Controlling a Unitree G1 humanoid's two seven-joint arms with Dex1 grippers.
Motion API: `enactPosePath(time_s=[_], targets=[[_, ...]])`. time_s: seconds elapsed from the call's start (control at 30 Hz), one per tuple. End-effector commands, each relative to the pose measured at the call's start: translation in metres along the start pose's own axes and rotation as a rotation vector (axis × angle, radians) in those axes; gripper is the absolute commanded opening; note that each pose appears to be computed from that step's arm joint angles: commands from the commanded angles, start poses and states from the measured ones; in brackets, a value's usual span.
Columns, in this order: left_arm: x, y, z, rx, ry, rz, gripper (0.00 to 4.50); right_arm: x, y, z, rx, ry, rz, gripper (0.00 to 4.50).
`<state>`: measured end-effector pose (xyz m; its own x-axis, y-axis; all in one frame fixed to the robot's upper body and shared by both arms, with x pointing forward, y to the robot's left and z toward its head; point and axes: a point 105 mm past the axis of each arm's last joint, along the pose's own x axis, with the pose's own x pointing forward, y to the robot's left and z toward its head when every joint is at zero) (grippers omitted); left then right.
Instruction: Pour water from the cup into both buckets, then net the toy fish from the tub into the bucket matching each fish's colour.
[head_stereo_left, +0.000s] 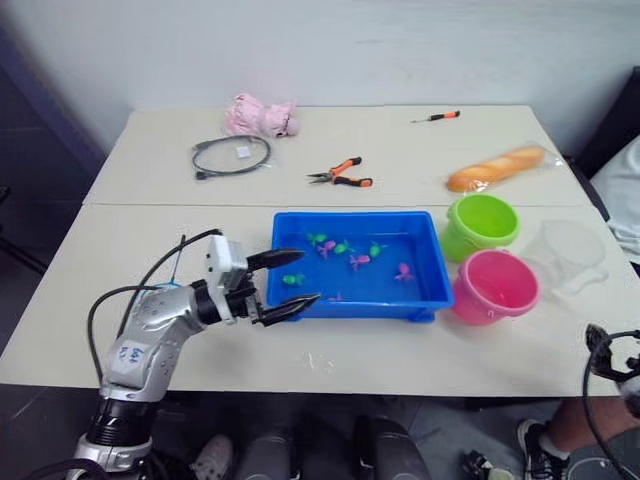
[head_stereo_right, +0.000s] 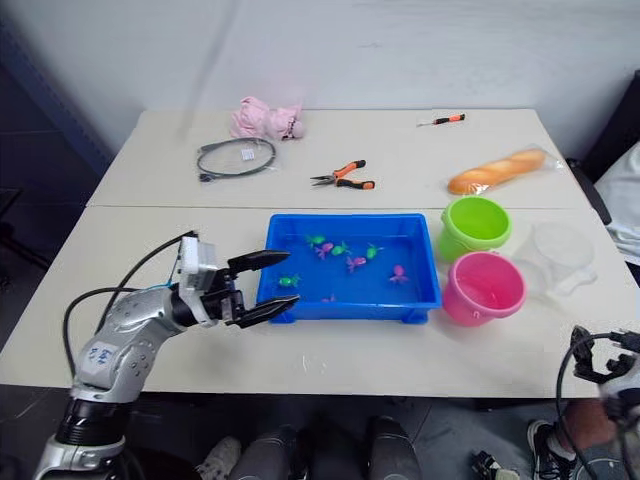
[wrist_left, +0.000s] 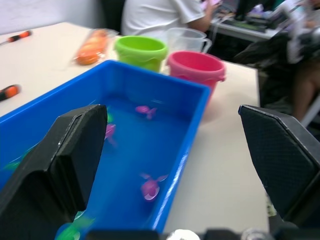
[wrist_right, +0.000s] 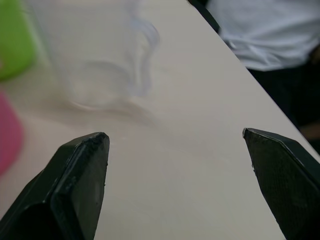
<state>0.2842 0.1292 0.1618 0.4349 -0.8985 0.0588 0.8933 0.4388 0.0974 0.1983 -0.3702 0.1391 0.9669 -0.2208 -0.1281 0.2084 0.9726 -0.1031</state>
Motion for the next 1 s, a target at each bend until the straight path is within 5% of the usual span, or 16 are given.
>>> enactPosePath(time_s=[0.03, 0.17, 0.33, 0.47, 0.57, 0.67, 0.8, 1.0], targets=[[-0.038, 0.020, 0.002, 0.017, 0.075, 0.149, 4.50, -0.027, 0.054, 0.048, -0.199, -0.096, 0.433, 4.46], [-0.080, 0.045, -0.002, 0.037, 0.149, 0.380, 4.50, -0.042, 0.087, 0.082, -0.236, -0.331, 0.613, 4.46], [-0.154, 0.056, -0.005, 0.085, 0.141, 0.766, 4.50, -0.055, 0.143, 0.074, -0.272, -0.431, 0.968, 4.46], [-0.242, 0.034, -0.037, -0.029, 0.234, 1.141, 4.50, -0.038, 0.169, 0.051, -0.322, -0.488, 1.150, 4.46], [-0.274, 0.019, -0.046, -0.075, 0.268, 1.272, 4.50, -0.032, 0.177, 0.047, -0.340, -0.510, 1.200, 4.46], [-0.275, 0.021, -0.044, -0.094, 0.270, 1.303, 4.50, -0.031, 0.185, 0.050, -0.358, -0.537, 1.249, 4.46], [-0.217, 0.050, -0.025, -0.116, 0.216, 1.151, 4.50, -0.033, 0.194, 0.053, -0.369, -0.526, 1.297, 4.46], [-0.147, 0.085, -0.031, -0.327, 0.381, 1.078, 4.50, -0.033, 0.198, 0.066, -0.355, -0.527, 1.307, 4.46]])
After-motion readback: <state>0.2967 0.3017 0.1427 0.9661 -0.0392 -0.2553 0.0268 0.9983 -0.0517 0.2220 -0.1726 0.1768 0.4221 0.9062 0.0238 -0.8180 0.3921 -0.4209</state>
